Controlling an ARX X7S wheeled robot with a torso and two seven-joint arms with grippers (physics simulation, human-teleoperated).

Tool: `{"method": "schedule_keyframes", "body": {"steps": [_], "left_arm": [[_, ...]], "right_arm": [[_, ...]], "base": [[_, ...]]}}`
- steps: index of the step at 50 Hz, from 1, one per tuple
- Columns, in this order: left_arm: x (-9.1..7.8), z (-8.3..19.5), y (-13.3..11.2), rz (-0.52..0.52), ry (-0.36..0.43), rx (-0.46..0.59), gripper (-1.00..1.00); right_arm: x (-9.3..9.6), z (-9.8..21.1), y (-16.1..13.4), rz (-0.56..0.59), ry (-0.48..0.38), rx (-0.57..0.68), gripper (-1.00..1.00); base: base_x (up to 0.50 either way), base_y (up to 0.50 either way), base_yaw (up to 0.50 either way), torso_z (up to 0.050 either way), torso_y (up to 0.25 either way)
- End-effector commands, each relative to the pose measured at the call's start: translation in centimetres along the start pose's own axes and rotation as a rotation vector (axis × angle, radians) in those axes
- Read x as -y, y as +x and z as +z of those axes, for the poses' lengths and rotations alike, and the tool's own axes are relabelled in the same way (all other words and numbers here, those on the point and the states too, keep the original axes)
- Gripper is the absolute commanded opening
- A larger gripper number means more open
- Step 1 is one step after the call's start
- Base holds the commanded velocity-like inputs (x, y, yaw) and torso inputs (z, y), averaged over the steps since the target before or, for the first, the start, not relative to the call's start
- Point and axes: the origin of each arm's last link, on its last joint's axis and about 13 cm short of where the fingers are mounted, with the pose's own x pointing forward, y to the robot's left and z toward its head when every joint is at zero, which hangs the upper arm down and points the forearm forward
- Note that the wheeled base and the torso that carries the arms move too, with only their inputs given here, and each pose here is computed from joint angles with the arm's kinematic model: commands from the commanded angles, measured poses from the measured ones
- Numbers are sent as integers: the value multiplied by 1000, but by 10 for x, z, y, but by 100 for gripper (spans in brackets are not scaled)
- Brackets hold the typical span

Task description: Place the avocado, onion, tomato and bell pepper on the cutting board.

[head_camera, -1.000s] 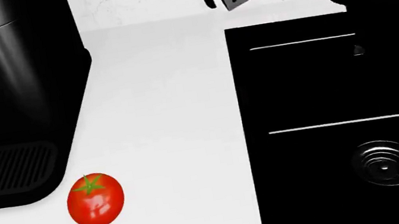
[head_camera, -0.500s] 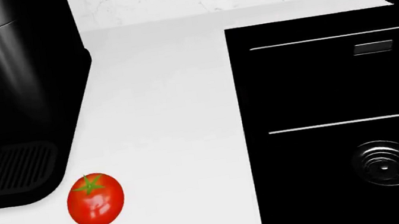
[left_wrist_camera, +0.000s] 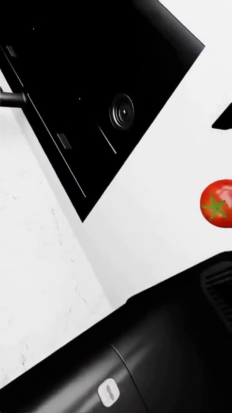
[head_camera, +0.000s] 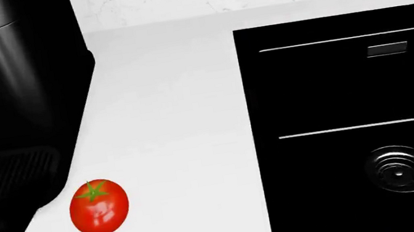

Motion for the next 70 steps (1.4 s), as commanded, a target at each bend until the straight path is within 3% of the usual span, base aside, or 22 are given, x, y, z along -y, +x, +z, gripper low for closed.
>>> {"method": "schedule_keyframes", "body": {"steps": [1, 17, 35, 49, 70], "left_arm": [[-1, -3, 13, -23, -4, -48, 100], [9, -1, 16, -83, 42, -79, 100], [5, -5, 35, -85, 60, -116, 100], [8, 0, 41, -104, 128, -133, 100], [11, -11, 59, -144, 58, -165, 100]], "right_arm": [[3, -1, 2, -14, -28, 3, -100], [3, -5, 3, -14, -22, -3, -100], [2, -10, 4, -10, -17, -12, -100], [2, -10, 6, -9, -19, -15, -100], [3, -17, 7, -10, -17, -29, -100]], "base": [[0, 0, 0, 0, 0], [0, 0, 0, 0, 0], [0, 0, 0, 0, 0], [0, 0, 0, 0, 0], [0, 0, 0, 0, 0]]}}
